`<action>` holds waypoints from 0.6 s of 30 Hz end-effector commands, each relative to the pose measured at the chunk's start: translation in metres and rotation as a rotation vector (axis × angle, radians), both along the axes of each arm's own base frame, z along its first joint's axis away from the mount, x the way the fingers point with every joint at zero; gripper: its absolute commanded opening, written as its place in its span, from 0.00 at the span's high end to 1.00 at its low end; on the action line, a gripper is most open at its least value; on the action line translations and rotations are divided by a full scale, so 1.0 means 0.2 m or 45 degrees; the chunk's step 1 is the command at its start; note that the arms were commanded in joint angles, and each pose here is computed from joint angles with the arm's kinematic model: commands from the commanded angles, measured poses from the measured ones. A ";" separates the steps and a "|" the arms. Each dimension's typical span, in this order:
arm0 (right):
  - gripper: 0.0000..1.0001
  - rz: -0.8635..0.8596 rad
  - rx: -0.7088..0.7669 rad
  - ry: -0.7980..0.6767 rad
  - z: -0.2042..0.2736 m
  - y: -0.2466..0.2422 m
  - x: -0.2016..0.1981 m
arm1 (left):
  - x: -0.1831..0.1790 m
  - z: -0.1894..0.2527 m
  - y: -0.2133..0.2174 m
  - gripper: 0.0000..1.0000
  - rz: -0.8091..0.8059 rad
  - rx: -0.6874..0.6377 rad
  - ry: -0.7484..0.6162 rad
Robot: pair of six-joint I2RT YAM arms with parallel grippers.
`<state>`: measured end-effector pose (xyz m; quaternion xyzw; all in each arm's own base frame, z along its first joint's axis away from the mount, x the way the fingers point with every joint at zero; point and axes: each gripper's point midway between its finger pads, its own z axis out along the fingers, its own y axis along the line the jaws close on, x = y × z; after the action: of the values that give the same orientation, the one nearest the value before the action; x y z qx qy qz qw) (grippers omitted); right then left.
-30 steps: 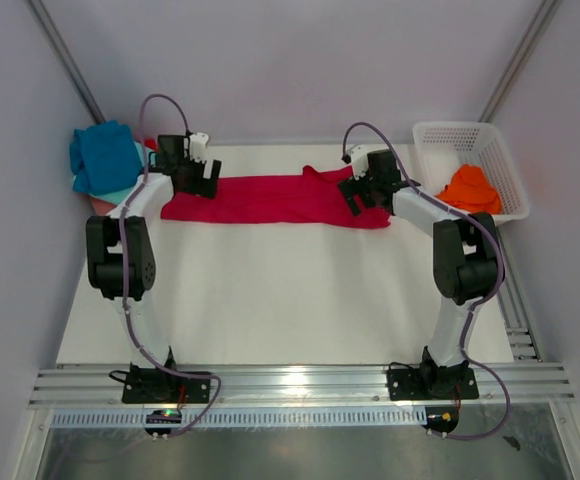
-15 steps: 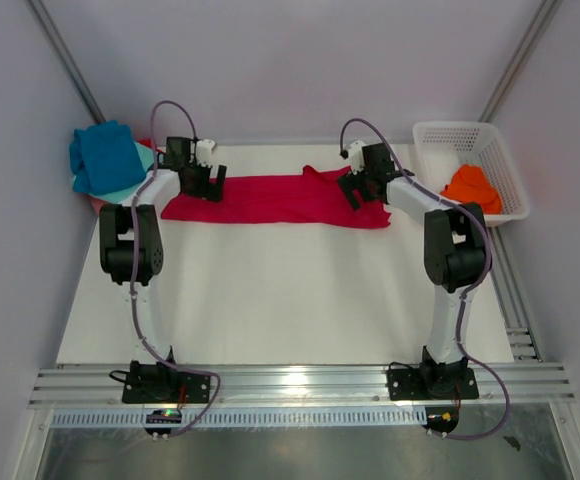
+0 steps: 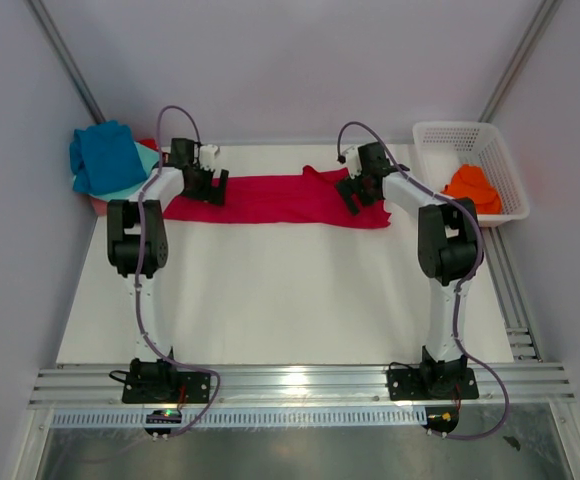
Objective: Fold and stack the t-shirts
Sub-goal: Fold the tshirt
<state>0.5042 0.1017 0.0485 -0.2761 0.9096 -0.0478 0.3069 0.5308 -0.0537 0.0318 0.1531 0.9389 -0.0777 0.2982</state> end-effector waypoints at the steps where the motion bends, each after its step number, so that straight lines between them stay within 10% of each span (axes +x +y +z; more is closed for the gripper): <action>1: 0.01 -0.022 0.011 -0.012 0.03 0.02 0.03 | 0.02 0.05 -0.02 0.01 -0.032 -0.029 -0.003; 18: 0.01 -0.085 -0.093 0.035 -0.07 -0.05 0.06 | -0.07 0.00 -0.07 0.01 -0.084 -0.081 0.113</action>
<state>0.5093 0.0975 0.0373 -0.2631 0.9176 -0.0644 0.2908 0.5267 -0.0584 0.0307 0.1671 0.9406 -0.0954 0.2796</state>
